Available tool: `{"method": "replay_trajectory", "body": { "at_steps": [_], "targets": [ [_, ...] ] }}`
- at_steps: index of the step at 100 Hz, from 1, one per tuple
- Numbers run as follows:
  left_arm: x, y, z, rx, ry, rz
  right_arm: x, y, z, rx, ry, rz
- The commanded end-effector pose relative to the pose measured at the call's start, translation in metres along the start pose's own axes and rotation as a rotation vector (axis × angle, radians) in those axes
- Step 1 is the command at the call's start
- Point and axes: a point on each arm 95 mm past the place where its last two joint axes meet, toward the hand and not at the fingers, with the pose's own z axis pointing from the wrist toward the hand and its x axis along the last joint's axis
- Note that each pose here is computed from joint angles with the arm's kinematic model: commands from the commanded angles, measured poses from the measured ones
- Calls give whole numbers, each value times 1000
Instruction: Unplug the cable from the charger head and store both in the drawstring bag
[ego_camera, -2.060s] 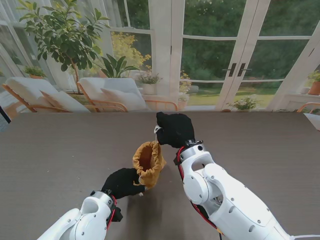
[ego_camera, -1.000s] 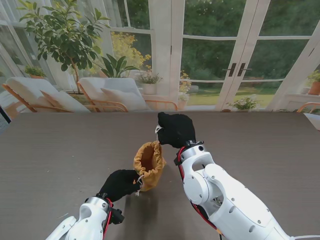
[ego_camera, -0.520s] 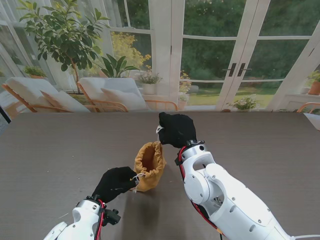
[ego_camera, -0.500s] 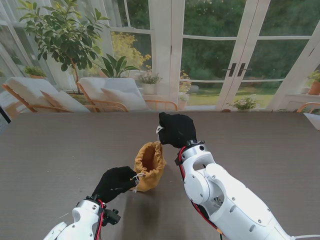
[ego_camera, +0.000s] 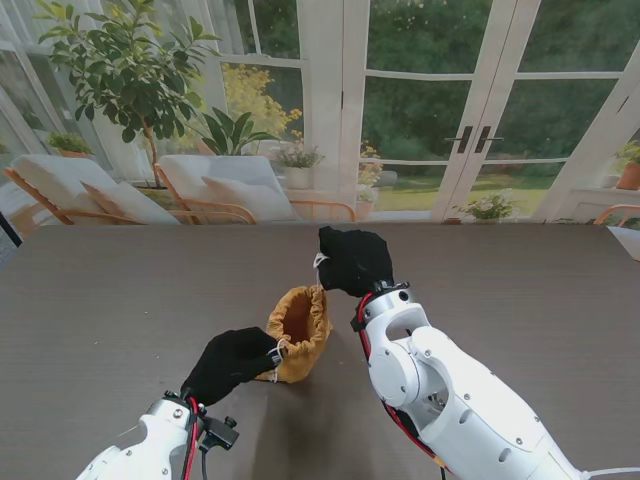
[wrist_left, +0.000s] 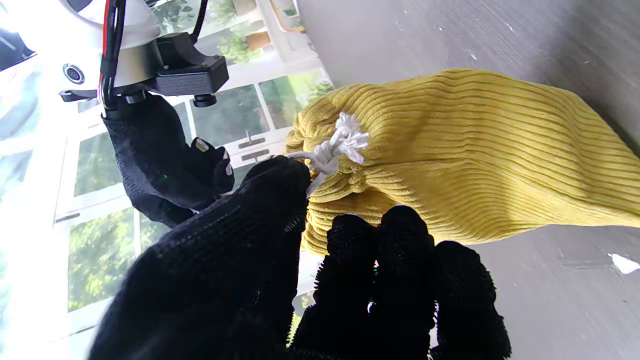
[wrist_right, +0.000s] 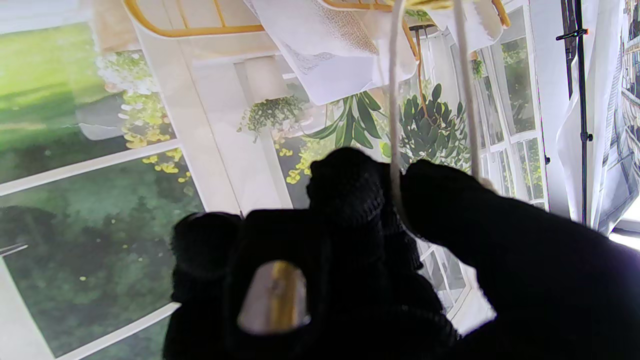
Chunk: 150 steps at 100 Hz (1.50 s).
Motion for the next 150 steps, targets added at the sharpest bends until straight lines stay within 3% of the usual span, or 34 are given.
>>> {"method": "replay_trajectory", "body": {
  "at_steps": [1, 41, 61, 88, 150],
  "targets": [
    [2, 3, 1, -29, 7, 2, 2, -3, -1, 18, 3, 5],
    [7, 7, 2, -62, 18, -107, 4, -5, -1, 19, 1, 13],
    [12, 5, 1, -66, 53, -104, 3, -6, 0, 21, -1, 5],
    [24, 1, -3, -30, 102, -87, -2, -6, 3, 36, 6, -35],
    [45, -8, -5, 62, 204, -166, -6, -8, 3, 48, 2, -40]
  ]
}}
